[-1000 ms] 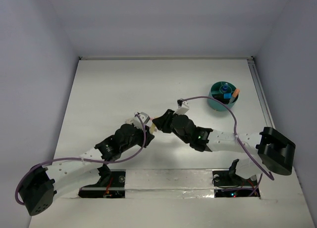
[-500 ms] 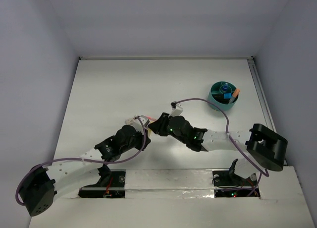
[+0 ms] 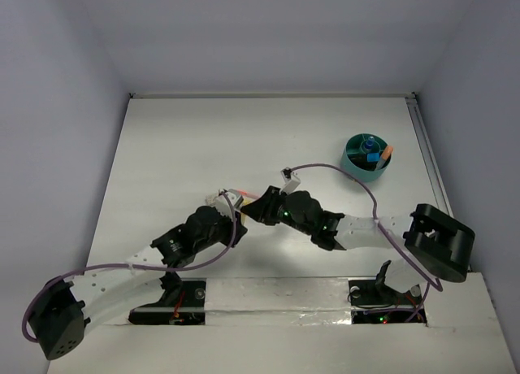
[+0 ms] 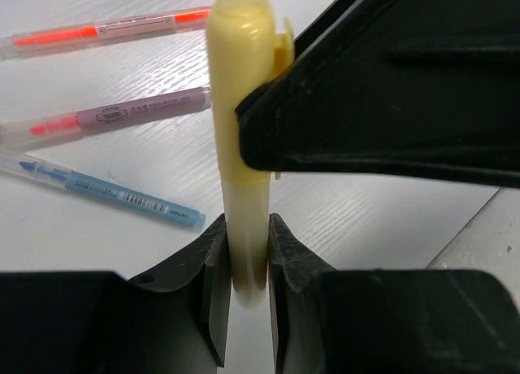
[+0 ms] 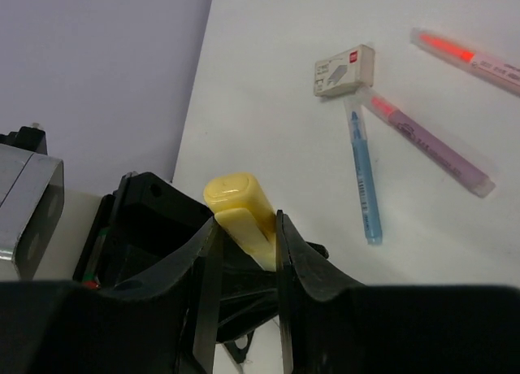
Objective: Sort the stationery into containers
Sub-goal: Close the pen cap on the pen, then place the pen in the storage box.
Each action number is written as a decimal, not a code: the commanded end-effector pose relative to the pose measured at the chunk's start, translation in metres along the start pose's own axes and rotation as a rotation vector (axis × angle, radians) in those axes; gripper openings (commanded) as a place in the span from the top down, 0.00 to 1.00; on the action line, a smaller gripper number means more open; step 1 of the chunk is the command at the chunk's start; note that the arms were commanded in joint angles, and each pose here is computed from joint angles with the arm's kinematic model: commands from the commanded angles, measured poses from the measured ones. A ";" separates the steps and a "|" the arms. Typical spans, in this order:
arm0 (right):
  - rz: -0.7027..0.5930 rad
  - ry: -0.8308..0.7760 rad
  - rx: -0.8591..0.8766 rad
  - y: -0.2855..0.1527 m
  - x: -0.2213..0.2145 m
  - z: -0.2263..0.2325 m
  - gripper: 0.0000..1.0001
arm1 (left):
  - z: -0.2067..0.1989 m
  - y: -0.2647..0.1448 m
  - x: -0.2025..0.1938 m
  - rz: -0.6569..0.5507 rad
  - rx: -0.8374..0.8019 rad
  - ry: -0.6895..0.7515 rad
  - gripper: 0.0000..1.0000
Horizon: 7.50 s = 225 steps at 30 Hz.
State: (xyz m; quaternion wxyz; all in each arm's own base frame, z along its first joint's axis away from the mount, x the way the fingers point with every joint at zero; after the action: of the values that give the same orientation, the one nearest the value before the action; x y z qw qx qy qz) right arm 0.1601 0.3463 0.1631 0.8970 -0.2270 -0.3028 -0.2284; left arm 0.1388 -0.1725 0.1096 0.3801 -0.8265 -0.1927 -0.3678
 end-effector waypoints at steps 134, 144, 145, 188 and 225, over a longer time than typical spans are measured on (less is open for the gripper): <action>0.277 -0.402 0.349 -0.067 0.005 0.039 1.00 | -0.128 -0.113 0.177 -0.628 -0.712 0.002 1.00; 0.246 -0.216 0.269 -0.064 -0.001 0.018 1.00 | -0.126 -0.101 0.169 -0.596 -0.728 -0.038 1.00; 0.237 -0.202 0.260 -0.063 0.000 0.017 1.00 | -0.126 -0.101 0.168 -0.597 -0.725 -0.040 1.00; -0.790 -0.211 -0.588 -0.185 0.254 -0.093 1.00 | -0.106 -0.139 0.150 -0.582 -0.601 -0.116 0.01; -0.789 -0.388 -1.451 -0.232 0.323 -0.227 1.00 | -0.074 -0.180 0.132 -0.635 -0.395 -0.071 0.01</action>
State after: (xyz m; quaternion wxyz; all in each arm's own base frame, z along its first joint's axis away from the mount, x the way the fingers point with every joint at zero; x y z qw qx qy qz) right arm 0.3507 -0.0451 0.2448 0.3344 -0.6916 -0.2746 -0.5784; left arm 0.0888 -0.1140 0.3117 0.1012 -0.8070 -0.3675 -0.4510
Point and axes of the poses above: each gripper's point midway between its finger pads, its own y axis out along the fingers, its own z axis along the line the jaws close on, x = y × z, the point moved 6 cm from there along -y, back along the fingers, and after that the axes turned 12 degrees about -y, right-handed, at the moved point
